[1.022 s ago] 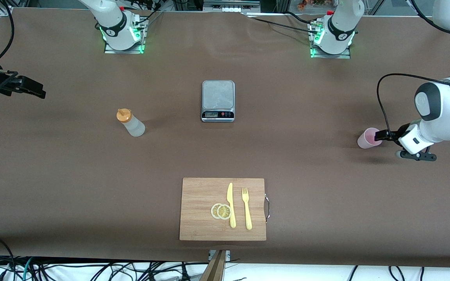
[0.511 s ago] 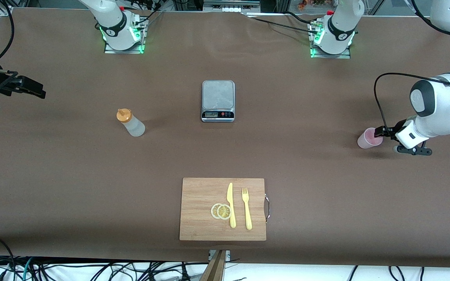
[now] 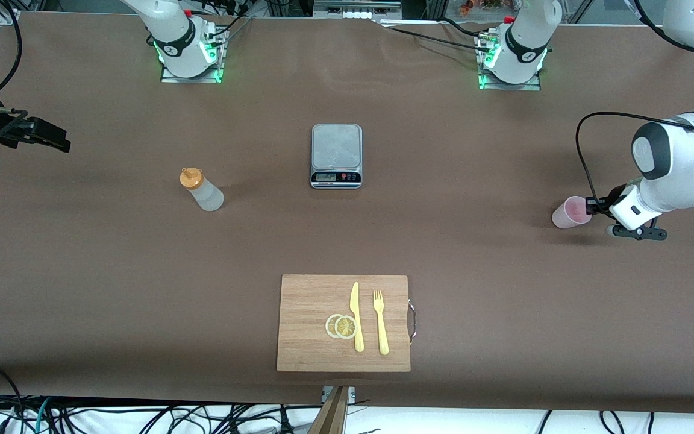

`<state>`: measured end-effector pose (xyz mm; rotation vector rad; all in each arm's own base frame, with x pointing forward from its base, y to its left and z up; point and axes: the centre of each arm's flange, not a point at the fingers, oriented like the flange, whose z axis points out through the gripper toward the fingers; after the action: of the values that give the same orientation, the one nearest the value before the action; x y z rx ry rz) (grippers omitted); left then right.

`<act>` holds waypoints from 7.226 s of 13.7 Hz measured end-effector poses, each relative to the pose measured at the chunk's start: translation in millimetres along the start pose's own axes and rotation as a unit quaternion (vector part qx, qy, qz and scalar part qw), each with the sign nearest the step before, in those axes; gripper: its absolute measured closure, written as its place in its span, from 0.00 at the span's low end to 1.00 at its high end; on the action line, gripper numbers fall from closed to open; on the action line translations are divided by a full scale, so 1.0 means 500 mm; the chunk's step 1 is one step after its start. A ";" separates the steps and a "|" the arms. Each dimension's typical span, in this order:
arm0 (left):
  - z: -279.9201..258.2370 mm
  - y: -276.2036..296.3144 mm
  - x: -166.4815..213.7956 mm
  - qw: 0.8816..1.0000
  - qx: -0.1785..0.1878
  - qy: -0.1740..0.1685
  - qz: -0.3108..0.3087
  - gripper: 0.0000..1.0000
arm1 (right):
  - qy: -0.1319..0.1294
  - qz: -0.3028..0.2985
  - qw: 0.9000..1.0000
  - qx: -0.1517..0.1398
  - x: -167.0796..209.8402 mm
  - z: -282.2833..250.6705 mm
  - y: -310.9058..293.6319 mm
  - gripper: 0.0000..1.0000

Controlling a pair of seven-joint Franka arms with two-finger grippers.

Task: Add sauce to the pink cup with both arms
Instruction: 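Carry the pink cup with the left gripper onto the scale, then release the cup and withdraw the left gripper while the right gripper reaches the bottle, then grasp the orange-capped squeeze bottle with the right gripper, then lift the bottle with the right gripper and tilt its nozzle over the cup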

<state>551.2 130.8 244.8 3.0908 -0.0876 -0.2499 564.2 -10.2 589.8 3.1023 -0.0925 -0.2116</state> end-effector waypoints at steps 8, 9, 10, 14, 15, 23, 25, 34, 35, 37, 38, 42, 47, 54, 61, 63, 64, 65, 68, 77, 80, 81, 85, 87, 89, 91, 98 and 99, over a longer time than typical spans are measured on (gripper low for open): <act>-0.109 0.236 0.085 0.999 -0.027 0.014 0.033 0.98 | 0.000 0.000 1.000 0.000 0.000 0.000 0.000 0.00; -0.123 0.312 0.094 0.999 -0.030 0.016 0.040 0.98 | 0.000 0.000 1.000 0.000 0.000 0.000 0.000 0.00; -0.134 0.389 0.097 0.998 -0.035 0.018 0.048 0.98 | 0.000 0.000 1.000 0.000 0.000 0.000 0.000 0.00; -0.138 0.691 0.049 0.997 -0.048 0.007 0.062 0.98 | 0.000 0.000 1.000 0.000 0.000 0.000 0.000 0.00; -0.134 0.758 0.026 0.997 -0.049 0.002 0.062 0.98 | 0.000 0.000 1.000 0.000 0.000 0.000 0.000 0.00; -0.065 1.118 -0.168 0.996 -0.035 -0.019 0.079 0.98 | 0.000 0.000 1.000 0.000 0.000 0.000 0.000 0.00; -0.044 1.173 -0.211 0.997 -0.034 -0.026 0.057 0.98 | 0.000 0.000 1.000 0.000 0.000 0.000 0.000 0.00; 0.025 1.267 -0.284 0.999 -0.033 -0.034 0.018 0.98 | -0.006 -0.021 1.000 -0.001 0.008 0.013 -0.002 0.00; 0.025 1.267 -0.284 0.999 -0.034 -0.033 0.017 0.95 | -0.011 -0.043 0.999 -0.001 0.014 0.024 -0.004 0.00; 0.024 1.265 -0.279 0.999 -0.035 -0.031 0.015 0.90 | -0.026 -0.111 0.993 0.008 0.032 0.055 -0.010 0.00; 0.018 1.265 -0.273 0.999 -0.038 -0.028 0.013 0.80 | -0.035 -0.158 0.986 0.031 0.046 0.081 -0.014 0.00; -0.069 1.264 -0.219 0.998 -0.053 -0.023 -0.003 0.41 | -0.077 -0.304 0.941 0.123 0.117 0.248 0.015 0.00; -0.291 1.145 -0.087 0.995 -0.076 0.018 -0.066 0.00 | -0.043 -0.449 0.847 0.281 0.158 0.434 0.070 0.00; -0.521 0.696 0.042 0.987 -0.068 0.053 -0.136 0.00 | 0.108 -0.542 0.699 0.454 0.129 0.737 0.132 0.00; -0.660 0.322 0.023 0.997 -0.042 0.028 -0.055 0.00 | 0.281 -0.592 0.598 0.461 0.046 0.876 0.094 0.00; -0.664 0.274 0.015 0.998 -0.039 0.024 -0.031 0.00 | 0.314 -0.607 0.571 0.455 0.038 0.891 0.088 0.00; -0.663 0.261 0.012 0.999 -0.039 0.020 -0.025 0.00 | 0.326 -0.611 0.562 0.453 0.035 0.901 0.085 0.00; -0.662 0.254 0.009 0.999 -0.037 0.016 -0.020 0.00 | 0.334 -0.615 0.552 0.454 0.033 0.914 0.079 0.00; -0.660 0.265 0.010 0.999 -0.031 0.013 -0.012 0.00 | 0.350 -0.619 0.524 0.469 0.025 0.944 0.041 0.00; -0.657 0.264 0.011 0.999 -0.031 0.011 -0.013 0.00 | 0.352 -0.632 0.483 0.494 0.018 0.937 -0.019 0.03; -0.656 0.267 0.012 0.999 -0.031 0.011 -0.011 0.00 | 0.351 -0.635 0.481 0.493 0.023 0.933 -0.026 0.37; -0.656 0.269 0.012 0.999 -0.031 0.011 -0.011 0.00 | 0.349 -0.634 0.483 0.493 0.024 0.932 -0.027 0.44; -0.655 0.272 0.013 0.999 -0.030 0.010 -0.010 0.00 | 0.329 -0.637 0.492 0.494 0.044 0.914 -0.032 0.60; -0.655 0.272 0.013 0.999 -0.030 0.010 -0.010 0.00 | 0.294 -0.655 0.498 0.487 0.068 0.891 -0.037 0.62; -0.655 0.272 0.013 0.999 -0.030 0.010 -0.010 0.00 | 0.270 -0.671 0.498 0.479 0.090 0.866 -0.056 0.62; -0.655 0.272 0.013 0.999 -0.030 0.010 -0.010 0.00 | 0.242 -0.687 0.498 0.471 0.105 0.838 -0.099 0.62; -0.655 0.272 0.013 0.999 -0.030 0.010 -0.010 0.00 | 0.096 -0.761 0.527 0.366 0.125 0.655 -0.290 0.62; -0.655 0.272 0.013 0.999 -0.030 0.010 -0.010 0.00 | 0.070 -0.770 0.534 0.343 0.119 0.626 -0.322 0.62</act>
<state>603.3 6.3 572.7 3.0344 -0.0484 -0.2173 589.5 138.4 266.5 2.4068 3.1025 0.1366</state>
